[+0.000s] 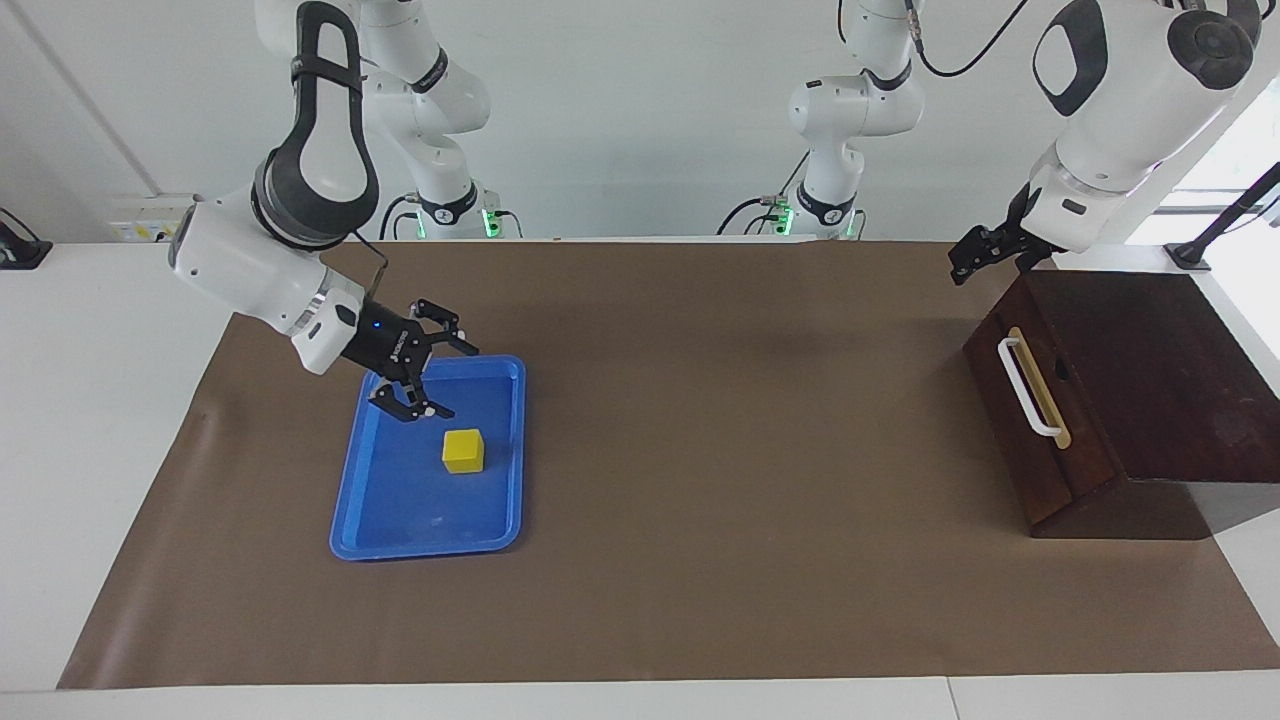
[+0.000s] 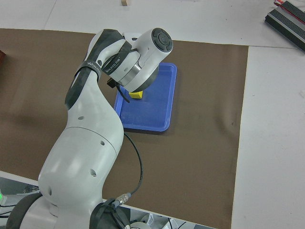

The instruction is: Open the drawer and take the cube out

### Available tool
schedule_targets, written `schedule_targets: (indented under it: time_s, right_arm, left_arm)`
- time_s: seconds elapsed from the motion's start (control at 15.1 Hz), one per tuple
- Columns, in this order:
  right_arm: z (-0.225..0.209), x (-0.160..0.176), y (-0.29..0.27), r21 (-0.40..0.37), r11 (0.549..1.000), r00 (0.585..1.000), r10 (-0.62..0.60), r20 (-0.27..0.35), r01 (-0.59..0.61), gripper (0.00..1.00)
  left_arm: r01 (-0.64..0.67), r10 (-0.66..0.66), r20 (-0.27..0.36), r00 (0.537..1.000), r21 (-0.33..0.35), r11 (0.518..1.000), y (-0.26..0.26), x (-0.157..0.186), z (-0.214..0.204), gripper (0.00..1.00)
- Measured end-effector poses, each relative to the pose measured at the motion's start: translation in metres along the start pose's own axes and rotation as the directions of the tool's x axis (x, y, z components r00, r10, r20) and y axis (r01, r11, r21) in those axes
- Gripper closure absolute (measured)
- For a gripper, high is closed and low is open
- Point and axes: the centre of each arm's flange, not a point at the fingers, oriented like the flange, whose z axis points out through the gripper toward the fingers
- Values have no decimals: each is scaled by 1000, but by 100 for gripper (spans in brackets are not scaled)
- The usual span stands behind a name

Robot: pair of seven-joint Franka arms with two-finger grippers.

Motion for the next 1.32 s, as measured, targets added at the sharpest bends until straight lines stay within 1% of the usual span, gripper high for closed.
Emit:
schedule_targets:
  time_s: [0.13, 0.2, 0.33, 0.4, 0.46, 0.53, 0.66, 0.79, 0.86, 0.93, 1.06, 1.13, 1.19, 1.26, 1.32]
  right_arm:
    - [-19, 12, -6, -21, 996, 993, 92, 72, -91, 0]
    - [-30, 20, -9, -39, 989, 981, 148, 124, -144, 0]
    - [-49, 43, -19, -102, 965, 936, 258, 237, -241, 0]
    - [-57, 57, -26, -142, 949, 910, 312, 274, -282, 0]
    - [-64, 70, -35, -180, 930, 884, 363, 294, -321, 0]
    - [-71, 78, -43, -213, 909, 860, 409, 304, -357, 0]
    - [-88, 82, -56, -266, 865, 807, 495, 320, -425, 0]
    - [-108, 78, -66, -321, 808, 737, 585, 339, -493, 0]
    - [-119, 77, -71, -354, 768, 688, 638, 346, -534, 0]
    - [-130, 76, -75, -398, 716, 630, 696, 343, -574, 0]
    - [-150, 76, -85, -491, 589, 506, 806, 306, -642, 0]
    - [-157, 77, -91, -531, 535, 455, 843, 285, -657, 0]
    - [-163, 76, -96, -564, 495, 416, 867, 273, -661, 0]
    - [-169, 73, -99, -587, 466, 389, 883, 263, -662, 0]
    - [-176, 69, -99, -600, 443, 371, 895, 249, -666, 0]
  left_arm:
    - [1, -1, -1, 1000, 0, 1000, -1, 0, -1, 0]
    - [2, -2, -1, 1000, 0, 1000, -1, 0, -1, 0]
    - [3, -3, -1, 1000, -1, 1000, -2, 0, -1, 0]
    - [4, -4, -1, 1000, -1, 1000, -2, 0, -1, 0]
    - [4, -4, 0, 1000, -1, 1000, -2, 0, -1, 0]
    - [4, -4, 0, 1000, -1, 1000, -2, 0, -1, 0]
    - [6, -6, -1, 1000, -1, 1000, -3, -1, -2, 0]
    - [7, -7, -2, 1000, -1, 1000, -4, -1, -2, 0]
    - [7, -7, -3, 1000, -2, 1000, -4, -1, -2, 0]
    - [8, -8, -8, 1000, -2, 1000, -4, -1, -3, 0]
    - [8, -8, -32, 999, -6, 1000, -4, 1, -6, 0]
    - [8, -8, -48, 999, -8, 1000, -4, 3, -8, 0]
    - [8, -8, -60, 998, -10, 1000, -4, 4, -9, 0]
    - [7, -8, -67, 998, -11, 1000, -3, 5, -9, 0]
    - [7, -7, -69, 998, -11, 1000, -3, 5, -10, 0]
